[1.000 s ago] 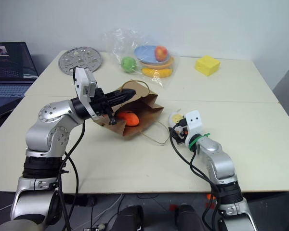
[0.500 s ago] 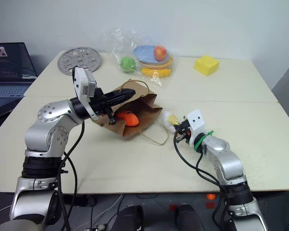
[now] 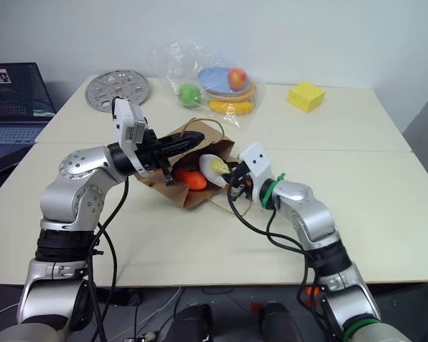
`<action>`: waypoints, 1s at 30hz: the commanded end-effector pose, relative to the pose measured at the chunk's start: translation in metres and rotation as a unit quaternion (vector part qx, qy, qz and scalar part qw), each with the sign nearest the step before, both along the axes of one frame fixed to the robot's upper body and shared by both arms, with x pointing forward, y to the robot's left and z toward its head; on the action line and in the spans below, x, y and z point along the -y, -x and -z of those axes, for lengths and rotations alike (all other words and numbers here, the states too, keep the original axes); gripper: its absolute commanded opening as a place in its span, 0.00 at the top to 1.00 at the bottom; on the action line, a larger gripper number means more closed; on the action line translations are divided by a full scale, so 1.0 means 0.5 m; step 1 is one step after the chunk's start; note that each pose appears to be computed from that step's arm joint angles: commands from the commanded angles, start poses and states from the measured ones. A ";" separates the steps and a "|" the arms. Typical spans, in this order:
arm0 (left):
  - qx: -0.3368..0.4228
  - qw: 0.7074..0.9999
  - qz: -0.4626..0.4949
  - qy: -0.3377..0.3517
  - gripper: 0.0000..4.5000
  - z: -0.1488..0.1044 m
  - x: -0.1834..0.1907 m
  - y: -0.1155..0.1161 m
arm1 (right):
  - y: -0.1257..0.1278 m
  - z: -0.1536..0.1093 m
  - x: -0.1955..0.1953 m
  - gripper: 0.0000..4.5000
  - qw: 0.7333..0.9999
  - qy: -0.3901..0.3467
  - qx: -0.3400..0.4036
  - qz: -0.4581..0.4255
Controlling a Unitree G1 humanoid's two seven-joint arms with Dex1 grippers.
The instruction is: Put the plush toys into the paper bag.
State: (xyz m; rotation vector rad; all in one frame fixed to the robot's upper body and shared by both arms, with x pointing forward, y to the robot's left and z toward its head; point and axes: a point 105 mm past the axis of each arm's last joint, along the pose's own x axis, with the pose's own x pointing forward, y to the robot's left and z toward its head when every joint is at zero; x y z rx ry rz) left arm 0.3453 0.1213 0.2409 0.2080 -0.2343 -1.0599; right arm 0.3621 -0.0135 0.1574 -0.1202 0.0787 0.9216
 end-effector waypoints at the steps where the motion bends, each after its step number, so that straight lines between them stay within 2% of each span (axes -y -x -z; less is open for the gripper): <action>1: 0.027 0.999 0.017 0.003 1.00 -0.029 0.011 0.010 | -0.031 -0.044 -0.020 0.99 0.998 -0.028 0.049 0.013; 8: 0.020 0.999 0.028 0.003 1.00 -0.026 0.016 0.019 | -0.070 -0.050 -0.055 0.99 0.996 -0.057 0.064 0.021; 15: 0.002 0.998 0.062 0.006 1.00 -0.028 0.031 0.040 | -0.089 0.011 -0.085 0.99 0.999 -0.035 0.037 0.009; 23: 0.001 0.998 0.057 0.003 1.00 -0.026 0.031 0.037 | -0.096 0.032 -0.085 0.99 0.999 -0.027 0.027 0.009; 27: 0.002 0.999 0.039 -0.005 1.00 -0.018 0.020 0.027 | -0.092 0.031 -0.064 0.77 0.999 -0.032 0.028 0.009; 30: 0.005 1.000 0.029 -0.003 1.00 -0.018 0.016 0.022 | -0.083 0.014 -0.042 0.52 0.998 -0.038 0.040 0.007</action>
